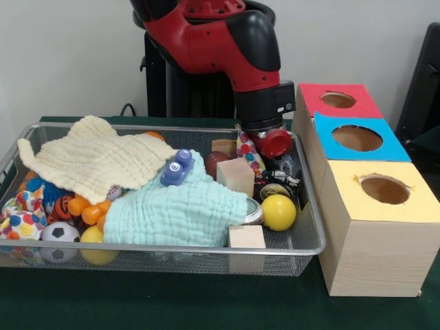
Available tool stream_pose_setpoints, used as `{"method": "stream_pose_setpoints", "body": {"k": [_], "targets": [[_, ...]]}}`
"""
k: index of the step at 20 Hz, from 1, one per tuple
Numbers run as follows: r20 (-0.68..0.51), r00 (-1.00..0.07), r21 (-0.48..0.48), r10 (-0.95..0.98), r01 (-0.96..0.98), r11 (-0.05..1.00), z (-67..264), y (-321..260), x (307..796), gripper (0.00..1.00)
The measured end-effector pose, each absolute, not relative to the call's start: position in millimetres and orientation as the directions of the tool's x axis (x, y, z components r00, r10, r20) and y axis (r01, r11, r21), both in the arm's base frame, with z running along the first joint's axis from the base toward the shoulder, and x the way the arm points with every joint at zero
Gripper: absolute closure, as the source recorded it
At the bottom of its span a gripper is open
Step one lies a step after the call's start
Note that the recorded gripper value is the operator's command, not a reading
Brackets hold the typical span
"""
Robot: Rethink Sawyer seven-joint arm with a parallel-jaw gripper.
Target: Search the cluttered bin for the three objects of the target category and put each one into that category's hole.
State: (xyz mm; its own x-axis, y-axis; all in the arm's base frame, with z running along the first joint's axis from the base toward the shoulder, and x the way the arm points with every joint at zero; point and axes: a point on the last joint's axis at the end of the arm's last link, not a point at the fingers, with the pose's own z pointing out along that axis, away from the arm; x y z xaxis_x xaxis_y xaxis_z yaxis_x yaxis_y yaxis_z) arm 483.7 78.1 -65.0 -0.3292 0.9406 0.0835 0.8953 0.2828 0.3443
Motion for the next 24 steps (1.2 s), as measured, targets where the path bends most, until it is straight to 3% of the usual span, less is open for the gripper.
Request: {"method": "stream_pose_setpoints", "body": {"k": [10, 24], "targets": [[0.26, -0.206, 0.177, 0.943, 0.97, 0.163, -55, 66, 483, 1.0], [0.296, -0.189, 0.112, 0.936, 0.98, 0.162, -32, 72, 460, 1.0]]}}
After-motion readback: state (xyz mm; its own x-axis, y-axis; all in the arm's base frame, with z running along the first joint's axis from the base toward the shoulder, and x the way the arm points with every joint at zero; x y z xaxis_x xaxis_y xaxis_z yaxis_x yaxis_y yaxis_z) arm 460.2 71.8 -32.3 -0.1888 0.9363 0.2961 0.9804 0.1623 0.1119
